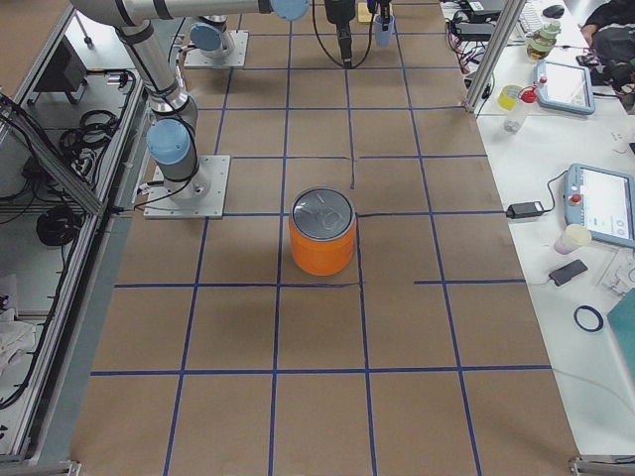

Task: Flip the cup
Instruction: 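Lower the cup upright onto the table and open the left gripper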

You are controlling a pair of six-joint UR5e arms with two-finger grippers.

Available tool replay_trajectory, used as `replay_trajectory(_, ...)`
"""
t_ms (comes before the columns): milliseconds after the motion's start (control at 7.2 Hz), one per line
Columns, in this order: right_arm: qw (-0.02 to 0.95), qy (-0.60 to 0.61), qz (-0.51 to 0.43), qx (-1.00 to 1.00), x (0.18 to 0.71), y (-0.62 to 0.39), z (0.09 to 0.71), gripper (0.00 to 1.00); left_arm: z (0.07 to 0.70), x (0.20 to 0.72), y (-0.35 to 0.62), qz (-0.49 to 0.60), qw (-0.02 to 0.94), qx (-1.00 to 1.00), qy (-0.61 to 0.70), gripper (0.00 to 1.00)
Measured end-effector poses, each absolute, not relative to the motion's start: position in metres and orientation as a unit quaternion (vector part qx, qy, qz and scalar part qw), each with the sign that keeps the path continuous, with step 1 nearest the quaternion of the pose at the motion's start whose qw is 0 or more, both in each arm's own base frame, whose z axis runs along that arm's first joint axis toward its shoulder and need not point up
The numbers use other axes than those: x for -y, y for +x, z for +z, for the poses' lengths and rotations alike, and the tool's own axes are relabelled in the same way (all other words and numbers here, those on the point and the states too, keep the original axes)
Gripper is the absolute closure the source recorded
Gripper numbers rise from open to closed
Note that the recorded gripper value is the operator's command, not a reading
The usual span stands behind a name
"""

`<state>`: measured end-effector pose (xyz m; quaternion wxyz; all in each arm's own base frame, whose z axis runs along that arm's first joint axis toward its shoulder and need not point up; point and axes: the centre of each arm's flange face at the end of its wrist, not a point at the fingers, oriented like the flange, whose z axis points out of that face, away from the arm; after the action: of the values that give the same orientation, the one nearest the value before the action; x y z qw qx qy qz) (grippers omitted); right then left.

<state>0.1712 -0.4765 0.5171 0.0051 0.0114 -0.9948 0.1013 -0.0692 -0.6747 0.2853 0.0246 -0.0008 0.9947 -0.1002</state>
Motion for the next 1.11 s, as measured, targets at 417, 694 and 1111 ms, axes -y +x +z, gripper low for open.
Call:
replay_trajectory(417, 0.005, 0.011, 0.1, 0.995, 0.476, 0.171, 0.517, 0.0, 0.277, 0.674, -0.067, -0.094, 0.032, -0.995, 0.005, 1.0)
replay_trajectory(694, 0.005, 0.011, 0.1, 0.995, 0.476, 0.171, 0.517, 0.0, 0.266, 0.674, -0.065, -0.084, 0.038, -0.996, 0.004, 0.69)
replay_trajectory(1111, 0.005, 0.012, 0.1, 0.995, 0.476, 0.171, 0.517, 0.0, 0.263, 0.671, -0.062, -0.075, 0.054, -0.996, 0.003, 0.0)
